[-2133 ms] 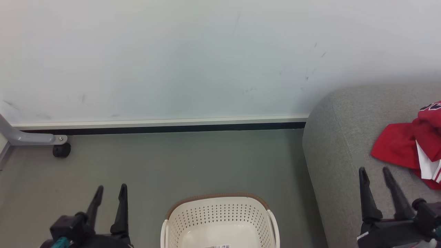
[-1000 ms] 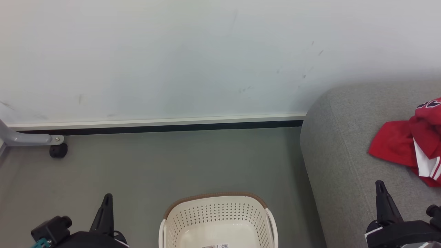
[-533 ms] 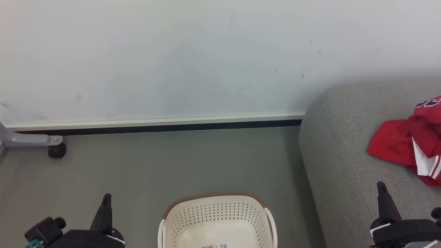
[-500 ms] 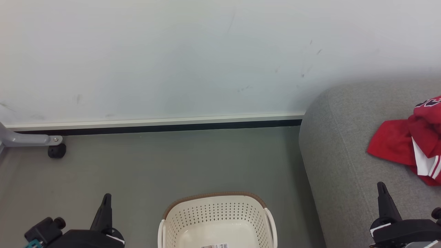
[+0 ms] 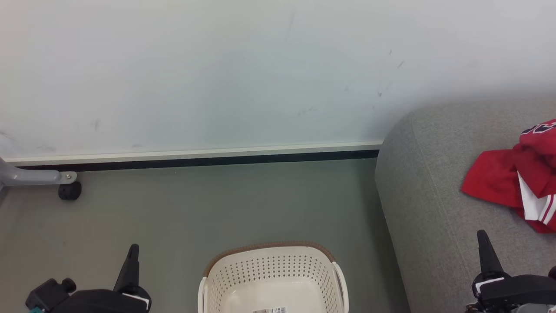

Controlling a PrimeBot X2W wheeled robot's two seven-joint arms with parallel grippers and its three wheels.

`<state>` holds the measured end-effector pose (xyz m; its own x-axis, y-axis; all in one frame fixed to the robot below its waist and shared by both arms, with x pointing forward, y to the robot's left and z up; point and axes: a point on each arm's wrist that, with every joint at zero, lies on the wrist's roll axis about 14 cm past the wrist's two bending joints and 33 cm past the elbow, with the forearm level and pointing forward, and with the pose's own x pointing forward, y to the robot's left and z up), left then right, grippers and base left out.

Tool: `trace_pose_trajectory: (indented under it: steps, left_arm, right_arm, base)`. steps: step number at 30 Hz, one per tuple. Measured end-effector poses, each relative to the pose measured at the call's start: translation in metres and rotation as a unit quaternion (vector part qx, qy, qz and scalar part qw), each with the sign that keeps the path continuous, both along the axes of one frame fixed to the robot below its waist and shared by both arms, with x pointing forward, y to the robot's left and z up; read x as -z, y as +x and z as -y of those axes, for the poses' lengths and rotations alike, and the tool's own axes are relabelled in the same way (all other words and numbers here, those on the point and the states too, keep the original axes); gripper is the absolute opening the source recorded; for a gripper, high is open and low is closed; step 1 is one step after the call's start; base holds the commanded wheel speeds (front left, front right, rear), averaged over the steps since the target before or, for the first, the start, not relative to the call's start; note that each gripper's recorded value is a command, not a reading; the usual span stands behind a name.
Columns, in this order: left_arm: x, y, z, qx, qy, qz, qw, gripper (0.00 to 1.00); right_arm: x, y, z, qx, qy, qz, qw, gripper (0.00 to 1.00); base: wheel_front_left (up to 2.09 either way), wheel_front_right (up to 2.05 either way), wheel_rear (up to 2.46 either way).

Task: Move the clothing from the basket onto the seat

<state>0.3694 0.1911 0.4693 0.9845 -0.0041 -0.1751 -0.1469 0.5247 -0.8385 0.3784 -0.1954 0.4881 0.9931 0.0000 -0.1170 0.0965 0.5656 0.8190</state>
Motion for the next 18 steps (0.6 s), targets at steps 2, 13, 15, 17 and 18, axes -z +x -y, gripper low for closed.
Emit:
trace_pose_trajectory:
  steps: [2,13,15,17,18]
  left_arm:
    - [0.0003,0.0002,0.0007,0.001,-0.012,-0.001,1.000,0.00]
    - [-0.0019,0.0028,0.0012,-0.006,-0.081,0.005,0.997,0.00]
    - [-0.0020,0.0031,0.0016,-0.008,-0.093,0.005,0.996,0.00]
    - [-0.0025,0.0034,0.0013,-0.008,-0.102,0.007,0.995,0.00]
    - [-0.0026,0.0036,0.0008,-0.010,-0.108,0.007,0.994,0.00]
  right_arm:
    - [-0.0005,0.0008,-0.0003,0.000,0.014,0.000,1.000,0.00]
    - [0.0037,-0.0001,0.0029,0.011,0.089,-0.003,0.996,0.00]
    - [0.0046,-0.0001,0.0030,0.012,0.102,-0.004,0.995,0.00]
    - [0.0045,-0.0001,0.0035,0.014,0.115,-0.003,0.993,0.00]
    - [0.0049,-0.0001,0.0037,0.015,0.122,-0.003,0.992,0.00]
  base:
    - [0.00,0.00,0.00]
    - [0.00,0.00,0.00]
    - [0.00,0.00,0.00]
    - [0.00,0.00,0.00]
    - [0.00,0.00,0.00]
